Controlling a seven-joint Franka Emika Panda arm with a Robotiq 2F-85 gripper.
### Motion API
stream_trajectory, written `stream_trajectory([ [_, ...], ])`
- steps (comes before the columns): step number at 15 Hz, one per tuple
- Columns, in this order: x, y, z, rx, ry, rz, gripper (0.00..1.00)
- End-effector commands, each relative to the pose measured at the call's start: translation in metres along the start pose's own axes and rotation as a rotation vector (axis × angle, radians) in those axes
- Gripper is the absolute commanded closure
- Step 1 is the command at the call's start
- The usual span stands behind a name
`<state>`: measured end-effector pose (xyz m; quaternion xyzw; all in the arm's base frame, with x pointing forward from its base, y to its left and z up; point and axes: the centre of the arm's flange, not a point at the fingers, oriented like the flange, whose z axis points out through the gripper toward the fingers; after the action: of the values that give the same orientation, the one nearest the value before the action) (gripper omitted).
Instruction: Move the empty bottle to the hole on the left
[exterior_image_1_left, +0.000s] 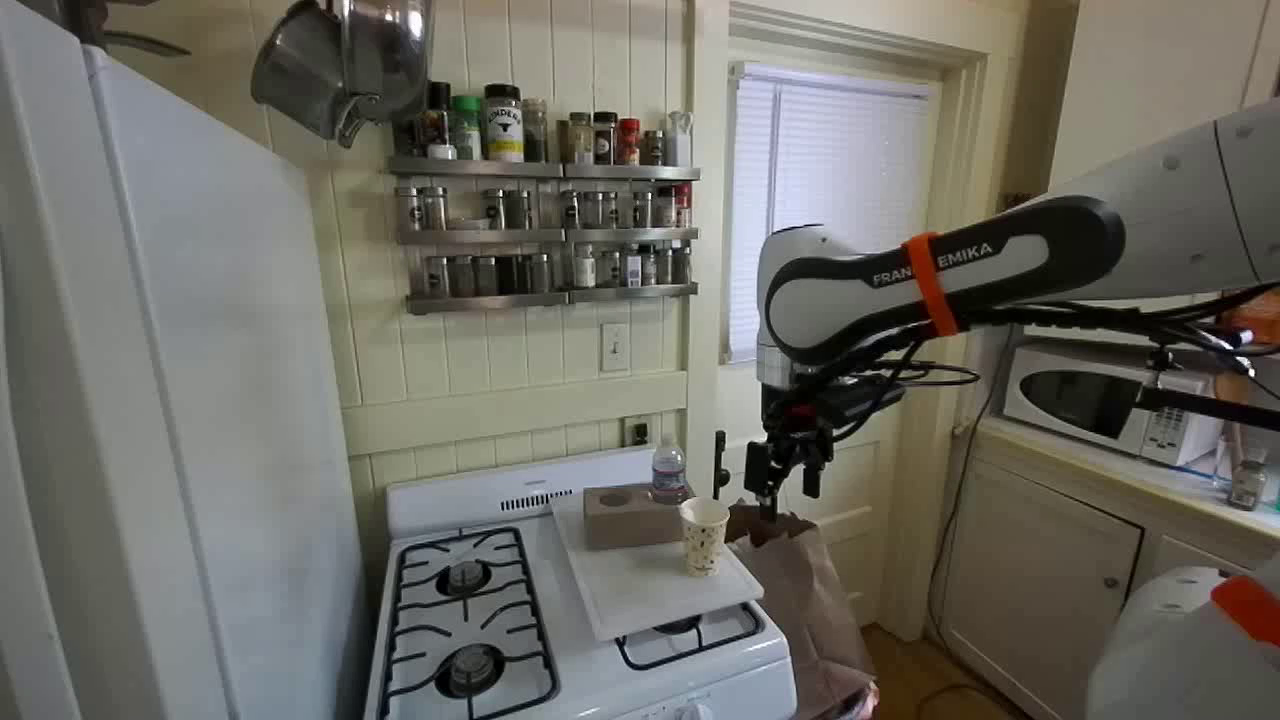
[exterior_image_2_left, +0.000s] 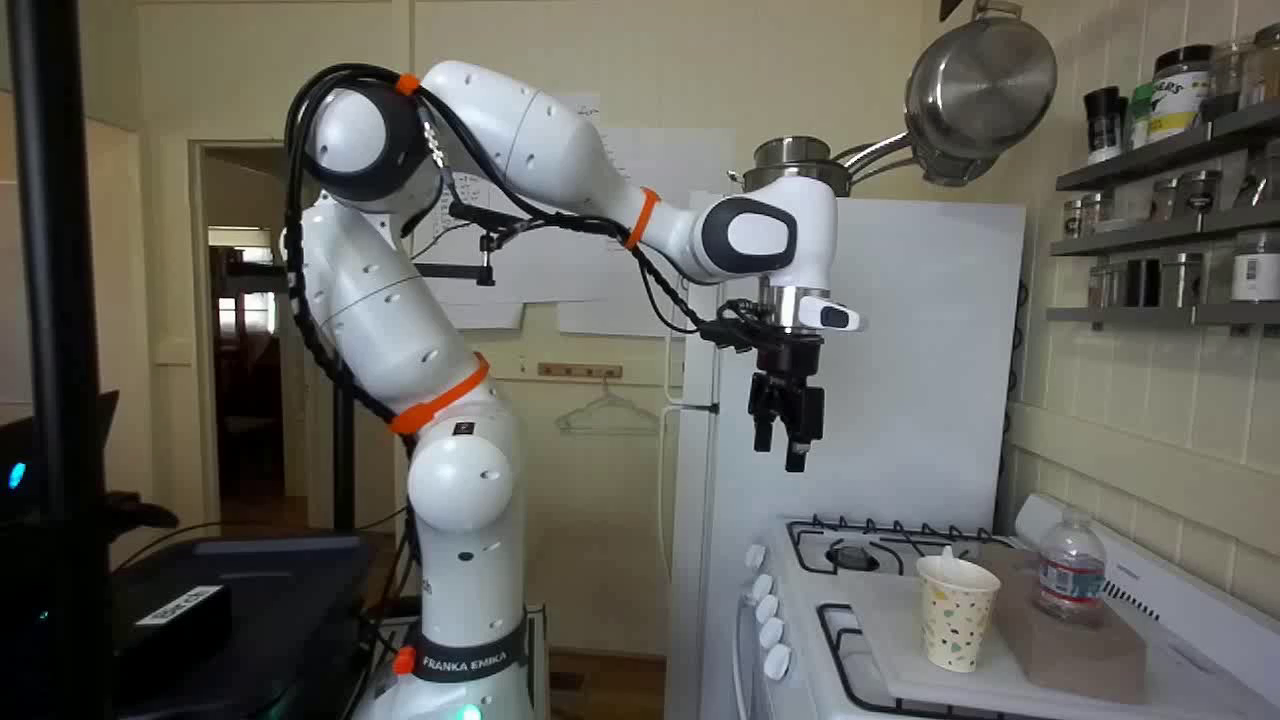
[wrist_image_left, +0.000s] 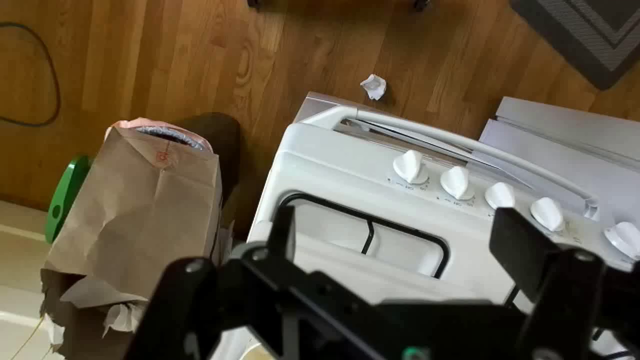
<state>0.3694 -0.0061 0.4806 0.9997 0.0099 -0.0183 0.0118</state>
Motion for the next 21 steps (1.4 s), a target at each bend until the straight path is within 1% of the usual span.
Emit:
stream_trajectory([
  [1,0.0,0.0,0.0,0.0,0.0,0.0,0.0],
  [14,0.0,0.0,0.0,0.0,0.0,0.0,0.0],
  [16,0.013,0.008,0.006,-0.043,0.016,0.039,0.0],
  [18,0.034,0.013,0.015,-0.046,0.08,0.053,0.0],
  [21,0.064,0.012,0.026,-0.03,0.182,0.054,0.0],
])
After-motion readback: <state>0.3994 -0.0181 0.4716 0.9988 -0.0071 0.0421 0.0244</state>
